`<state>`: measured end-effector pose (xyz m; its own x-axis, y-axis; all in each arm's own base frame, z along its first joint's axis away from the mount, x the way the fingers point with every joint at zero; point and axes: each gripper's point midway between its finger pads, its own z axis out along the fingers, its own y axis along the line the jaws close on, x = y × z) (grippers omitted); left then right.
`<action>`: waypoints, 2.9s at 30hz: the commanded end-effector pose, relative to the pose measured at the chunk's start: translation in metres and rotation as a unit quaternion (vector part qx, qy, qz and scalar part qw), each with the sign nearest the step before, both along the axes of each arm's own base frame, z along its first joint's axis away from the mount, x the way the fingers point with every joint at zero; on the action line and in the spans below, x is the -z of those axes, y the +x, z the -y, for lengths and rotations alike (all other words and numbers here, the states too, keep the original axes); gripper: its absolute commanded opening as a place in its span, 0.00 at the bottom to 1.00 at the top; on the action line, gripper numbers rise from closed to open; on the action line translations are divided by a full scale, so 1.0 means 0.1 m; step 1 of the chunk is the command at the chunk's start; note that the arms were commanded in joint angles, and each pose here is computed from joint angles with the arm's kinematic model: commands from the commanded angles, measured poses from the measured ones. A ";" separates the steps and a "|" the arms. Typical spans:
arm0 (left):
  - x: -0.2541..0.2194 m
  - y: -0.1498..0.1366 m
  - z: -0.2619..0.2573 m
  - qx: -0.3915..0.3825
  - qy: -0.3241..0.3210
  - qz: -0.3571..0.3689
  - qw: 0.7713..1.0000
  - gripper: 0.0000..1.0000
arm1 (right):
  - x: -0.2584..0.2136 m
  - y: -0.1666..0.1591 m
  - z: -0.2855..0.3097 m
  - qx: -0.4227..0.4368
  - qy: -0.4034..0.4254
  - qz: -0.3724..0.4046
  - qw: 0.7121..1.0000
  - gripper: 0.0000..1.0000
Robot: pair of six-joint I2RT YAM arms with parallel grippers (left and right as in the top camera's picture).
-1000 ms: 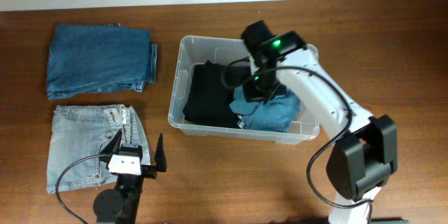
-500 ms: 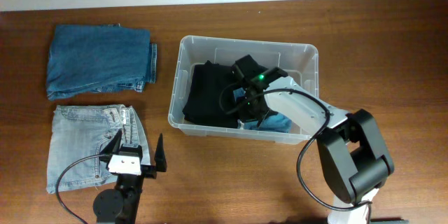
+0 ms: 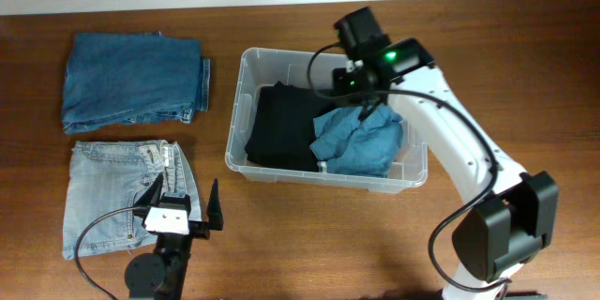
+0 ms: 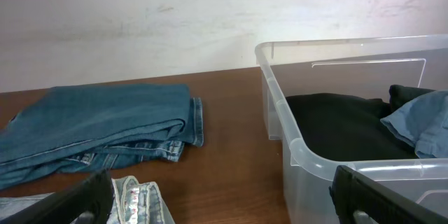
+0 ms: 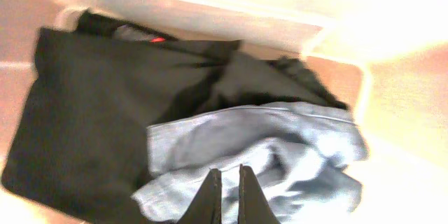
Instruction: Pack container
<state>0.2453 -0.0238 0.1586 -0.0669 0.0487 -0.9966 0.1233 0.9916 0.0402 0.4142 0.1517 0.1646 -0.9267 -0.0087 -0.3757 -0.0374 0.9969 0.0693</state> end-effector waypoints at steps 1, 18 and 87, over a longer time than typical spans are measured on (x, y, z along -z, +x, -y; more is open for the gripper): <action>0.01 0.00 -0.01 -0.001 0.008 -0.001 1.000 0.99 | 0.28 0.03 0.25 0.028 -0.023 -0.032 0.999 0.05; 0.01 0.00 -0.01 -0.001 0.008 -0.001 1.000 1.00 | 1.21 -0.24 0.07 0.018 0.027 -0.168 0.985 0.05; 0.01 0.00 -0.01 -0.001 0.008 -0.001 1.000 0.99 | -0.74 -0.95 3.31 0.365 0.008 -0.119 0.923 0.98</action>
<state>0.2453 -0.0238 0.1586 -0.0669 0.0487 -0.9966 0.1233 0.9916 0.0402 0.3187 -0.1799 0.2393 -0.7469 0.6466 -0.1551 0.6549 0.7557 -0.0027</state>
